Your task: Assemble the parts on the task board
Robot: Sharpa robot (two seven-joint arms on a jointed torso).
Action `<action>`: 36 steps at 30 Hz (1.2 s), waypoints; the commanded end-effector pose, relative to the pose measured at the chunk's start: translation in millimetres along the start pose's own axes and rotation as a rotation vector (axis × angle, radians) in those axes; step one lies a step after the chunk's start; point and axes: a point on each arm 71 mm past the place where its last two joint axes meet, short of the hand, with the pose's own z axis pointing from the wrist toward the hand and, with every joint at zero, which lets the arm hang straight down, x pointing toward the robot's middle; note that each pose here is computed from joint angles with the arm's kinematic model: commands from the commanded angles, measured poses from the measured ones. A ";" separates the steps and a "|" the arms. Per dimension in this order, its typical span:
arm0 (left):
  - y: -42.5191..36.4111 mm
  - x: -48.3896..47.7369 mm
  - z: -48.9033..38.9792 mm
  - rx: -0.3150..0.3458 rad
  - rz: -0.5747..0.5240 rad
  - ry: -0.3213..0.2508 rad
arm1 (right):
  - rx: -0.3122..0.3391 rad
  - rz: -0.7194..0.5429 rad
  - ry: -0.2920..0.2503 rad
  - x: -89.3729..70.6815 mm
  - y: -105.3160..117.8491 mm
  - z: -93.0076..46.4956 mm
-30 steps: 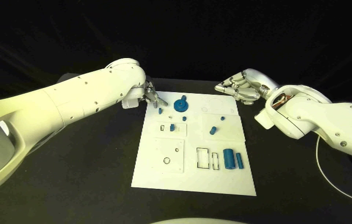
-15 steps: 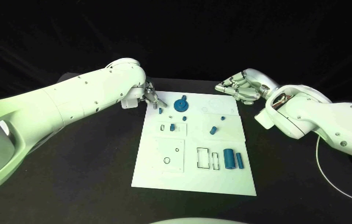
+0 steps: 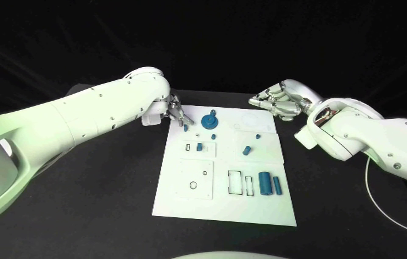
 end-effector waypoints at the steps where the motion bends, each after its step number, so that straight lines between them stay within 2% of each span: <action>1: -2.9 2.1 0.4 0.005 0.008 0.024 | -0.010 0.000 0.014 1.8 1.1 0.2; 9: -6.4 6.0 3.6 0.007 0.007 0.028 | -0.011 0.000 0.016 2.4 1.4 0.6; 21: -3.6 5.9 4.1 0.002 -0.002 0.020 | -0.010 0.000 0.017 2.4 0.9 0.6; 36: -4.0 5.6 3.9 0.004 -0.006 0.014 | -0.009 0.000 0.017 2.4 0.8 0.5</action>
